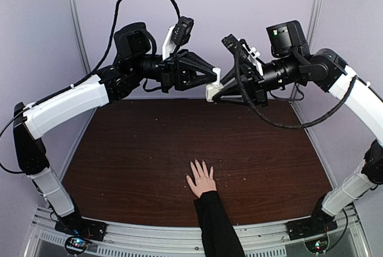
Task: Paint the nails
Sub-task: Screw the nail polish bottle cap onto the nail polish bottle.
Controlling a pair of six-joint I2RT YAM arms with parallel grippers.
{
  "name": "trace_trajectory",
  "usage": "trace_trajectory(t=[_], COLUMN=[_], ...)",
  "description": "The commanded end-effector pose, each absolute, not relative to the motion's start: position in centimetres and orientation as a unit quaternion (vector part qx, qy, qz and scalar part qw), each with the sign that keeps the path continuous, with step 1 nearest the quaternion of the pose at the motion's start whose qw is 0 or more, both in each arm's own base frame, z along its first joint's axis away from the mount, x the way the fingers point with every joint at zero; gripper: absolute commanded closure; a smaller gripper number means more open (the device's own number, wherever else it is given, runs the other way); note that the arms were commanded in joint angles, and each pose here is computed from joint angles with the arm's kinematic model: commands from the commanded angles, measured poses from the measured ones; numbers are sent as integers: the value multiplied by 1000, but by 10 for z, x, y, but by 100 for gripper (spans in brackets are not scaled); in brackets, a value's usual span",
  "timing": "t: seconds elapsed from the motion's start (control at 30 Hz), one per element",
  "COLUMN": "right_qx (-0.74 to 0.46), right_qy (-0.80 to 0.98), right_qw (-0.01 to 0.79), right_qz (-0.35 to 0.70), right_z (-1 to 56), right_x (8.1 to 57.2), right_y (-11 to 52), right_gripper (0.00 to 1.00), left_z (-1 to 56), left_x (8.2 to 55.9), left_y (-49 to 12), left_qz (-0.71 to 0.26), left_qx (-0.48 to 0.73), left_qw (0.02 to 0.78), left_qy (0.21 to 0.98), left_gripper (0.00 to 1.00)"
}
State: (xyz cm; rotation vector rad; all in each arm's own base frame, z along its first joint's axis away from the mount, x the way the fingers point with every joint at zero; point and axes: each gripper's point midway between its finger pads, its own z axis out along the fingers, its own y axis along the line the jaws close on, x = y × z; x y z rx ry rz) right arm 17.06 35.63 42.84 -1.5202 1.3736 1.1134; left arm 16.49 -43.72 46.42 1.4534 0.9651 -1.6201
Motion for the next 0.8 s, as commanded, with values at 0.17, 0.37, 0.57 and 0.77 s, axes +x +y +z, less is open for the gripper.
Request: trace_trajectory(t=[0.17,0.37,0.57,0.77], right_qx=[-614,-614,-592,-514], right_qy=[438,444,491,597], right_qw=[484,481,497,539], right_qz=[443,441,402,297], right_z=[492,487,477,455], right_x=[155,156,176,234], right_y=[354,354,350,340], right_gripper=[100,100,100,100], left_z=[399,404,411,427], left_x=[170,174,190,229], left_y=[-457,-451,-439,-422], left_qz=[-619,-619,-599,-522], left_qx=[561,555,538,469], left_qw=[285,296,336,455], left_qy=[470,471,489,548], left_gripper=[75,61,43,41])
